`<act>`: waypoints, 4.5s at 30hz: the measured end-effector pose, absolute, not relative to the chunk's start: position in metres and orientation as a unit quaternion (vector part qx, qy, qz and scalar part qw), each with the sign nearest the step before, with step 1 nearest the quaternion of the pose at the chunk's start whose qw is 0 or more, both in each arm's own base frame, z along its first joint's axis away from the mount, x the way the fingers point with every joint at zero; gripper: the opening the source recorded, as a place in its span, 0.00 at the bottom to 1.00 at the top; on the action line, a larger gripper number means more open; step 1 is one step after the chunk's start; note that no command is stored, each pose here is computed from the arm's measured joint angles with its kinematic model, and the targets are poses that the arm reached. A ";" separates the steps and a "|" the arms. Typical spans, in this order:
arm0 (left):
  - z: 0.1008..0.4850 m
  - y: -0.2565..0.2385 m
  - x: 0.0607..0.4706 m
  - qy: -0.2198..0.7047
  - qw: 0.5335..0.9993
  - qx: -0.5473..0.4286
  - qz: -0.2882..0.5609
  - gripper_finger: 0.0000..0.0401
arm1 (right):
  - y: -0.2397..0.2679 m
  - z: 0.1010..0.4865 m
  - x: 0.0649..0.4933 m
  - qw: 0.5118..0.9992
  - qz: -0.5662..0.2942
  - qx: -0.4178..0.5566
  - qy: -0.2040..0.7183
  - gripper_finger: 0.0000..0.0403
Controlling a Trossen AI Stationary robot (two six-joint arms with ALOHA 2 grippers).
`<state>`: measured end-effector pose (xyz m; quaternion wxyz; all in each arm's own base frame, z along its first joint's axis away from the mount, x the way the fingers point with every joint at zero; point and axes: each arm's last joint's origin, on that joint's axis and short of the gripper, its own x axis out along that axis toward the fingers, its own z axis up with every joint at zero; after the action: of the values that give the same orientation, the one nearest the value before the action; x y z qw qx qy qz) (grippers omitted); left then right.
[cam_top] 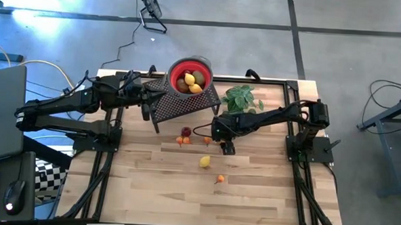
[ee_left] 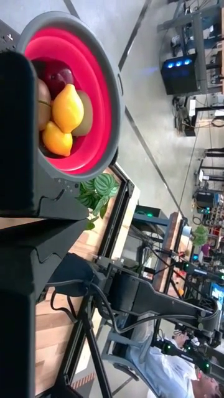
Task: Pick & Place Fruit
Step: Put the orange pear into the red basket on the shelf
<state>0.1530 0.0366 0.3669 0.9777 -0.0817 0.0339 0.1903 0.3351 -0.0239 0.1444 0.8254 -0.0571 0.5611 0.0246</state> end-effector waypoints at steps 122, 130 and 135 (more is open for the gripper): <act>0.367 0.037 0.153 0.032 0.975 -0.079 0.205 0.00 | -0.200 0.301 0.397 0.957 -0.133 -0.070 0.247 0.27; 0.367 0.037 0.153 0.033 0.975 -0.079 0.205 0.00 | -0.203 0.300 0.396 0.956 -0.144 -0.072 0.247 0.28; 0.367 0.037 0.153 0.033 0.975 -0.079 0.205 0.00 | -0.203 0.301 0.396 0.954 -0.150 -0.078 0.247 0.28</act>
<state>0.1526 0.0374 0.3670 0.9749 -0.0793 0.0330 0.2052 0.3964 -0.2035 0.3006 0.9540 -0.0781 0.2474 -0.1505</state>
